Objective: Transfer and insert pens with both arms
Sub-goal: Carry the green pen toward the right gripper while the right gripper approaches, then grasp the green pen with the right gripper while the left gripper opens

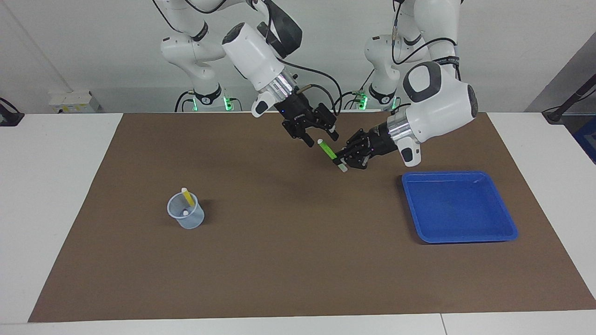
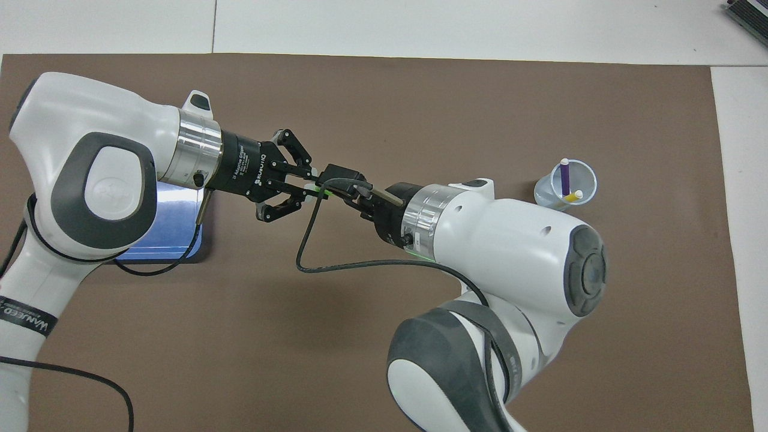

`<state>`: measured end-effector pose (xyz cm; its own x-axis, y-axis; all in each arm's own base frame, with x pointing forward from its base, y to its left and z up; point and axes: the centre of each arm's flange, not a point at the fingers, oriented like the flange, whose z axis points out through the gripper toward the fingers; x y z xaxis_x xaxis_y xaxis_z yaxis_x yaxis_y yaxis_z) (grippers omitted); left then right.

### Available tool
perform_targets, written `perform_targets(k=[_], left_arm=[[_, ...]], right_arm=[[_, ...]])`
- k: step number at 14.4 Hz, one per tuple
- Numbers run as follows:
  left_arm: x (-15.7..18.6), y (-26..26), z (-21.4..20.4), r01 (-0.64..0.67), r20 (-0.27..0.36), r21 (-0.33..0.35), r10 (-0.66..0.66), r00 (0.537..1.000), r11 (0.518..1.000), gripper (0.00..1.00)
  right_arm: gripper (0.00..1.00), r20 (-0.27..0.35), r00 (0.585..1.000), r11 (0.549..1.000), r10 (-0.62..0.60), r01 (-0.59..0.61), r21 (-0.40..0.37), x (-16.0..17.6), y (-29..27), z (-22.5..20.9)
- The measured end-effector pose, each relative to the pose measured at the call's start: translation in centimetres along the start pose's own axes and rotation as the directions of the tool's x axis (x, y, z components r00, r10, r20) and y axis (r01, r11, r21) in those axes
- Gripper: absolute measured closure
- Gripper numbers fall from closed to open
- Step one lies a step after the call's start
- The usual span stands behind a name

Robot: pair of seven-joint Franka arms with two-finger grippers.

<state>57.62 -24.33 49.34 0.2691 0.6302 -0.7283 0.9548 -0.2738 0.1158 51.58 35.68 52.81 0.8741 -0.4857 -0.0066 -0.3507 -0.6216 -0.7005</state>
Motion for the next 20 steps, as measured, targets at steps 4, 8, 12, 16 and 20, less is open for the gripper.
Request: perform_targets(k=[4, 8, 12, 16, 20], left_arm=[[-1.0, 0.0, 0.5, 0.001, 0.011, -0.004, -0.001, 1.000, 1.000, 0.83], [-1.1, 0.0, 0.5, 0.003, 0.011, -0.005, -0.003, 1.000, 1.000, 0.83], [-1.0, -0.1, 0.3, 0.004, 0.011, -0.004, -0.004, 1.000, 1.000, 0.83], [-1.2, -0.1, 0.2, 0.000, 0.010, -0.006, 0.000, 1.000, 1.000, 0.83], [-1.3, -0.1, 0.2, 0.000, 0.010, -0.006, 0.000, 1.000, 1.000, 0.83]], right_arm=[[0.11, 0.004, 1.000, 1.000, -0.008, 0.008, 0.002, -0.5, -0.2, 0.2], [0.13, -0.008, 0.997, 0.997, -0.077, 0.077, 0.002, 0.4, 0.1, -0.1], [0.13, -0.022, 0.994, 0.994, -0.111, 0.111, -0.001, 1.6, 0.6, -0.5], [0.20, -0.022, 0.993, 0.994, -0.113, 0.113, -0.001, 1.6, 0.6, -0.5], [0.39, -0.022, 0.993, 0.994, -0.113, 0.113, 0.000, 1.6, 0.6, -0.5]])
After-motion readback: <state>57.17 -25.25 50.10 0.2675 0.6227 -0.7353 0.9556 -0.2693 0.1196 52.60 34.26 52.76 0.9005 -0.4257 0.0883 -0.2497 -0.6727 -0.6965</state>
